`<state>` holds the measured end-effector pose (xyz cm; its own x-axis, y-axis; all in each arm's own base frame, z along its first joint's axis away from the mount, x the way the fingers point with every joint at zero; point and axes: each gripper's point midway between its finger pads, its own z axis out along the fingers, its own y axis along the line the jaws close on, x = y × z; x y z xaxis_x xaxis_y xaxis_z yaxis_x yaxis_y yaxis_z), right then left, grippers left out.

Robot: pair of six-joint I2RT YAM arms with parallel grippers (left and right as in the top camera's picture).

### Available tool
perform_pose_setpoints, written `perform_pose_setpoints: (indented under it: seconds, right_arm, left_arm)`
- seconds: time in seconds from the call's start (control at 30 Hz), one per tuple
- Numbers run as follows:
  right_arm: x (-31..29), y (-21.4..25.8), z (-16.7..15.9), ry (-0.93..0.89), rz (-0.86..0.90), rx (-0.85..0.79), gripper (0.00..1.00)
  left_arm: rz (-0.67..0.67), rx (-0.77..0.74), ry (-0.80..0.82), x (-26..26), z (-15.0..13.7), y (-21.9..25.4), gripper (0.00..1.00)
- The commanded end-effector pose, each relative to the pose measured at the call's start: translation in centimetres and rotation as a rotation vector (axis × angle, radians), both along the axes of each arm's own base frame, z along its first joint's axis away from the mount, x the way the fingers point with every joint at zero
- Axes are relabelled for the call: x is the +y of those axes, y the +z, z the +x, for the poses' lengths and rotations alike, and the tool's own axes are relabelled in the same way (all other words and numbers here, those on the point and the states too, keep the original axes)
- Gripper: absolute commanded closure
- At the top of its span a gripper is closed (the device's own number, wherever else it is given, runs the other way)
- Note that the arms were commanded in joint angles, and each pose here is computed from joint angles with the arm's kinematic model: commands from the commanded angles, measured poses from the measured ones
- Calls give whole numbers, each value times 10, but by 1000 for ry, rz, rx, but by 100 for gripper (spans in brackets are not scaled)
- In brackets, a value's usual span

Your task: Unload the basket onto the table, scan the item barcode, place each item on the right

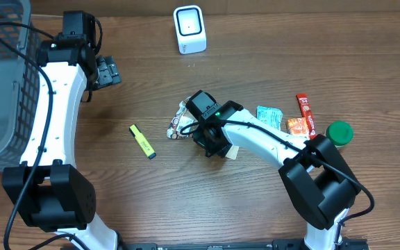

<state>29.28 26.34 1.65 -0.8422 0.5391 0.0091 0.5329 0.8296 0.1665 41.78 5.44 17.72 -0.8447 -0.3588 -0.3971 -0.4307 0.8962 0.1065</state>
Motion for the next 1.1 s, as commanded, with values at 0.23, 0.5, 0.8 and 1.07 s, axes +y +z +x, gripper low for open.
perform_pose_setpoints:
  seconds: [0.23, 0.5, 0.8, 1.07]
  right_arm:
    - [-15, 28, 4, 358, -82, -68, 92]
    - [-43, 43, 66, 344, -346, -361, 92]
    - [-28, 48, 81, 344, -294, -433, 92]
    - [-20, 75, 122, 281, -320, -645, 91]
  left_arm:
    - [15, -11, -22, -2, 2, 5, 0]
    - [15, -10, -22, -2, 2, 5, 0]
    - [15, -10, -22, -2, 2, 5, 0]
    - [15, -10, -22, -2, 2, 5, 0]
